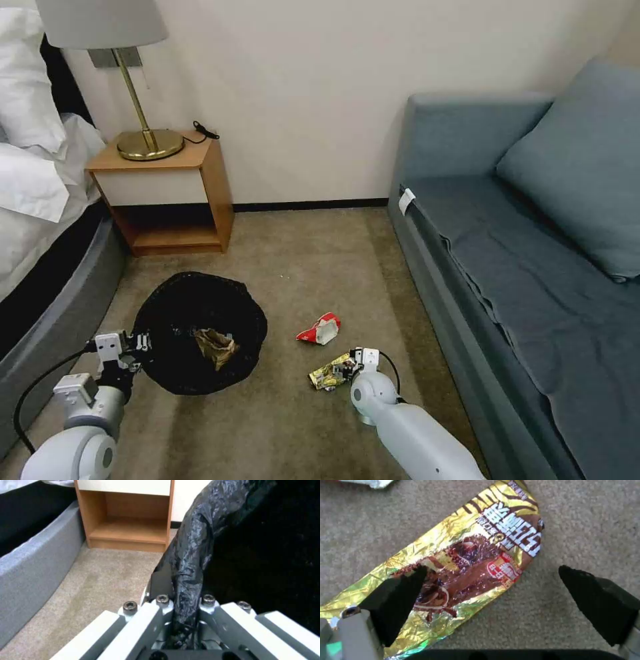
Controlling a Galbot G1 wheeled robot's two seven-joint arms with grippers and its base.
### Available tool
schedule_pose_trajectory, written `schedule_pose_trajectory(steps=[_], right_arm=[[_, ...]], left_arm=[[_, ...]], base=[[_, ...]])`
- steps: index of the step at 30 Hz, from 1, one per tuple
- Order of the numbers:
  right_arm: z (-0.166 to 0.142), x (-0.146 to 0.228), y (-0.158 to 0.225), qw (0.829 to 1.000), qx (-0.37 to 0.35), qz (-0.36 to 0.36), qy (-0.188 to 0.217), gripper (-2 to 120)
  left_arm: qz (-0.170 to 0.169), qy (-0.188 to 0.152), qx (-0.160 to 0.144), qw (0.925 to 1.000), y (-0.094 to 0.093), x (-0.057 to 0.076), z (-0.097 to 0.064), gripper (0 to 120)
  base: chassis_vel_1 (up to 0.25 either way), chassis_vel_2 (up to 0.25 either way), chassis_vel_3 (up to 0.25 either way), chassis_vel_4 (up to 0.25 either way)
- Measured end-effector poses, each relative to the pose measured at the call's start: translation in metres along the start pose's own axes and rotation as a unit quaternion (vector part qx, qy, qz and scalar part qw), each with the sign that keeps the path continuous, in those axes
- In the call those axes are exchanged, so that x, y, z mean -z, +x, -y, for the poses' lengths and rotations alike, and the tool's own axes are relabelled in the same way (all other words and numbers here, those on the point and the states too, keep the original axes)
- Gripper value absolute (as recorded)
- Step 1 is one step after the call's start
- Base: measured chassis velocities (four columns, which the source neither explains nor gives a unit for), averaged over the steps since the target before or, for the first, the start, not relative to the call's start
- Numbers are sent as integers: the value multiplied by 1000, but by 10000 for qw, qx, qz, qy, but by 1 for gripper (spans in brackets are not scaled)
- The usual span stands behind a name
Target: Pick up the trash bin, then pick up the garbage on the floor and place it into the trash bin.
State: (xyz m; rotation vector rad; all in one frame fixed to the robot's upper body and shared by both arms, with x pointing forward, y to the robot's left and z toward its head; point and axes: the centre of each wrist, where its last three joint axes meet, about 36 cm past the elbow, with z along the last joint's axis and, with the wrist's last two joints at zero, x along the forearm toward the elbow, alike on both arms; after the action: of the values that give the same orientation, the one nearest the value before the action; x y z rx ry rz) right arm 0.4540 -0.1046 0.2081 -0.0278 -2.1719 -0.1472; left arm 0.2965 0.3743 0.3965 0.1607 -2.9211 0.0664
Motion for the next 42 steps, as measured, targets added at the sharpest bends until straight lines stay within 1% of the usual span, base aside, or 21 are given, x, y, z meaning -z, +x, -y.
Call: schedule_pose_trajectory(steps=[15, 27, 32, 34, 36, 42], right_arm=[[-12, -1, -10, 9998, 169, 58, 7, 100], [-19, 1, -8, 9996, 265, 100, 14, 100], [-19, 1, -9, 9995, 311, 103, 2, 95], [-20, 0, -10, 9994, 332, 99, -3, 89], [-21, -1, -11, 9994, 344, 93, -24, 85], [-23, -3, -12, 9992, 388, 75, -81, 84]], left_arm=[[-27, -39, 24, 10000, 2, -2, -4, 1], [-41, -36, 31, 10000, -3, -4, -6, 1], [-57, -27, 34, 10000, -4, -6, -6, 1], [-68, -24, 40, 10000, -4, -7, -6, 1], [-75, -23, 46, 10000, -4, -8, -7, 1], [-78, -20, 50, 10000, -5, -9, -7, 1]], base=[[0, 0, 0, 0], [0, 0, 0, 0], [0, 0, 0, 0], [0, 0, 0, 0], [0, 0, 0, 0], [0, 0, 0, 0]])
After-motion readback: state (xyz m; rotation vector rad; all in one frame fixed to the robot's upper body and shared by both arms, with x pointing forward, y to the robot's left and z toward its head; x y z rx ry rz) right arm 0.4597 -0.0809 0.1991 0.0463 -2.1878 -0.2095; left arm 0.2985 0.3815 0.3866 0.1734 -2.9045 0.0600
